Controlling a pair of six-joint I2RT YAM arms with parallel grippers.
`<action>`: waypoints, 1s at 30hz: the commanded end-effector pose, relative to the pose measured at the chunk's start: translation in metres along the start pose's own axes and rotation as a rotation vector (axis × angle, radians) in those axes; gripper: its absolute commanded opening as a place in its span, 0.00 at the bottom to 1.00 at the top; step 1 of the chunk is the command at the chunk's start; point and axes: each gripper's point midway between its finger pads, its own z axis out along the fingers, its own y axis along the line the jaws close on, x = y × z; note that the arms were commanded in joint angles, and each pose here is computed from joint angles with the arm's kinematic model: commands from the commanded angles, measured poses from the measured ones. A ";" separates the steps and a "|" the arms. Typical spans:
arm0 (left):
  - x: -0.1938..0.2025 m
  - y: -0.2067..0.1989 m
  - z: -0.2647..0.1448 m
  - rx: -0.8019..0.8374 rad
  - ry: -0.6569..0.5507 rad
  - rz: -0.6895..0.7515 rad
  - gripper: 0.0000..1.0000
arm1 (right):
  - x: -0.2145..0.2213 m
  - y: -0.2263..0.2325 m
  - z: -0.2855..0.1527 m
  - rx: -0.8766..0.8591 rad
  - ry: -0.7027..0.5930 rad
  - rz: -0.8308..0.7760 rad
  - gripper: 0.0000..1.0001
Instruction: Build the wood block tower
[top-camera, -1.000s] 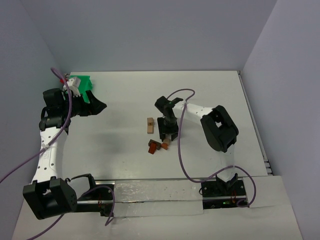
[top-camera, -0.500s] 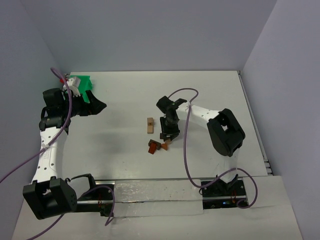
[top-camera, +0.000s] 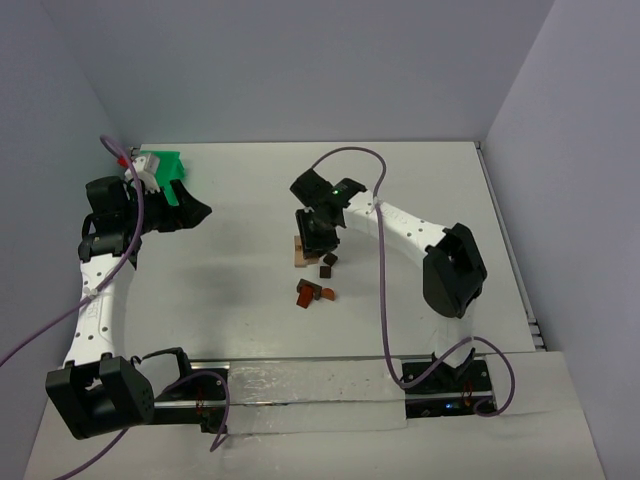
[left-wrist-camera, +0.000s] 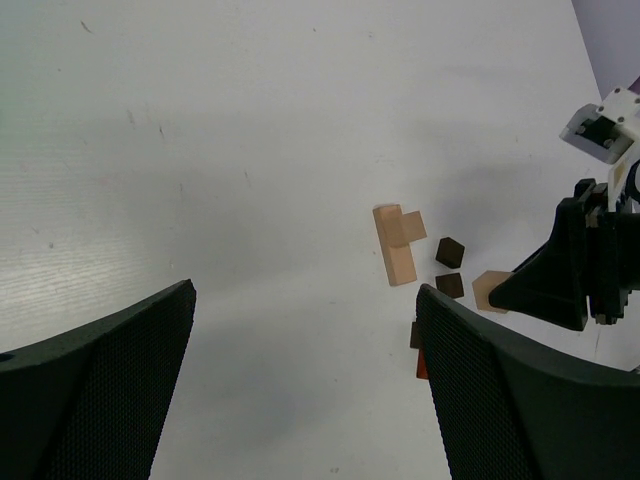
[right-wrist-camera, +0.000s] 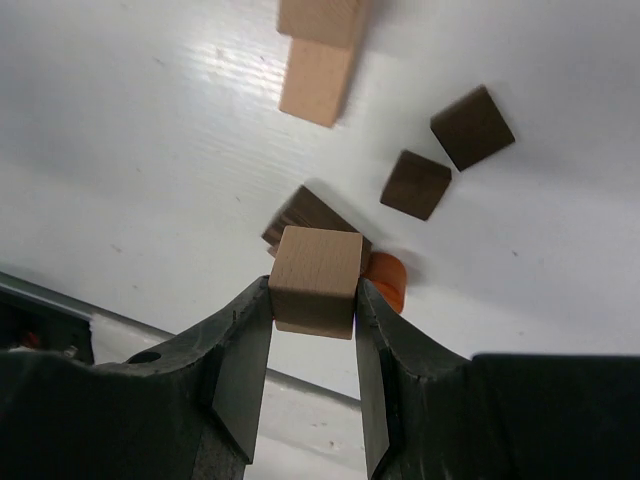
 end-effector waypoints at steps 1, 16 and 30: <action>-0.017 0.000 -0.006 -0.027 -0.062 0.031 0.97 | -0.013 0.012 -0.002 0.013 -0.007 0.028 0.00; -0.019 0.003 -0.002 -0.034 -0.065 0.013 0.97 | -0.022 0.011 0.041 0.080 0.045 0.070 0.00; -0.015 0.006 0.001 -0.034 -0.056 0.010 0.98 | -0.022 0.023 0.038 0.020 0.066 0.098 0.00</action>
